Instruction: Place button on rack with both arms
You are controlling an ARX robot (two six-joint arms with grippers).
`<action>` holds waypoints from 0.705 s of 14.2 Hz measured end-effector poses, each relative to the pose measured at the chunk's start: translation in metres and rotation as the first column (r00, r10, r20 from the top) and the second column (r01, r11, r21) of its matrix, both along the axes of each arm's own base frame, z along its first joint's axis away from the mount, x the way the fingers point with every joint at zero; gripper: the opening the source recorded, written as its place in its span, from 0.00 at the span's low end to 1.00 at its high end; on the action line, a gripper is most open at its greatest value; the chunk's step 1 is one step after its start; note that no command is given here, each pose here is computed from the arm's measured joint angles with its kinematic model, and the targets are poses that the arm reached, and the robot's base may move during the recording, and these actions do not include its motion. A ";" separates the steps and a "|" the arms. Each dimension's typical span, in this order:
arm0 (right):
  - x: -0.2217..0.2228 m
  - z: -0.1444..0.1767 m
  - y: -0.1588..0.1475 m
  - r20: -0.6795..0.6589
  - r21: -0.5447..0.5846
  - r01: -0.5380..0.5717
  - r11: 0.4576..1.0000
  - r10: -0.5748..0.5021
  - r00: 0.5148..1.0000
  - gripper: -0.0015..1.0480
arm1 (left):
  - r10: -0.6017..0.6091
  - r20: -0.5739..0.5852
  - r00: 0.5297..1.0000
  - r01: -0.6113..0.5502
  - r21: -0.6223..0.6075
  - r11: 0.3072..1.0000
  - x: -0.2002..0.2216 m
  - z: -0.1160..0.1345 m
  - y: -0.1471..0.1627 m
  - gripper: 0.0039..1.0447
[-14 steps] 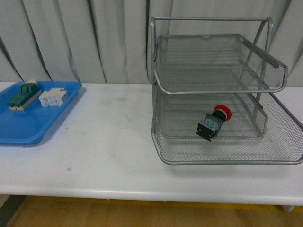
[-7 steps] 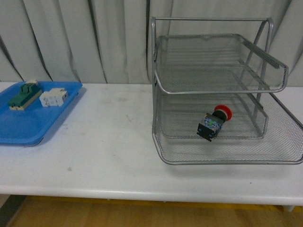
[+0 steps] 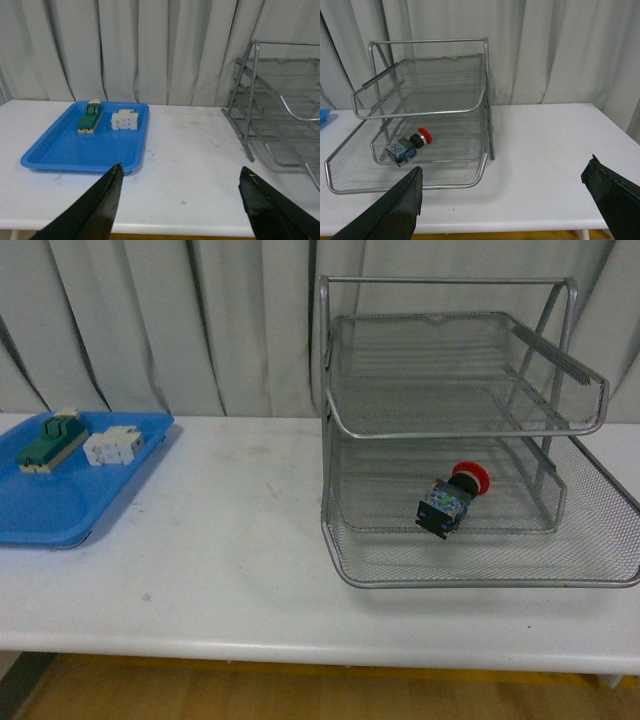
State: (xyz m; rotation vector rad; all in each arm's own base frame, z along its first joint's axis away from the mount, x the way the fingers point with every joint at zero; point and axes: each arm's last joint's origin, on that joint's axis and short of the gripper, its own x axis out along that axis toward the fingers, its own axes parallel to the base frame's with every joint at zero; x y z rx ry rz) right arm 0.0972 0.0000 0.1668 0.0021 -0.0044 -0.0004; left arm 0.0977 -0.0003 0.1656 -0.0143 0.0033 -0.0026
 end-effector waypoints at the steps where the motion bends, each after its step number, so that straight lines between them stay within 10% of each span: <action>1: 0.000 0.000 0.000 0.000 0.000 0.000 1.000 0.000 1.000 0.94 | 0.000 0.000 1.000 0.000 0.000 1.000 0.000 0.000 0.000 0.80; 3: 0.000 0.000 0.000 -0.002 0.000 -0.002 1.000 0.002 1.000 0.94 | 0.000 0.000 1.000 0.000 0.001 1.000 0.000 0.000 0.000 0.96; 10: 0.110 0.077 0.024 -0.042 0.063 -0.147 0.987 0.150 0.988 0.94 | 0.000 0.000 1.000 0.000 0.003 1.000 0.000 0.000 0.000 0.94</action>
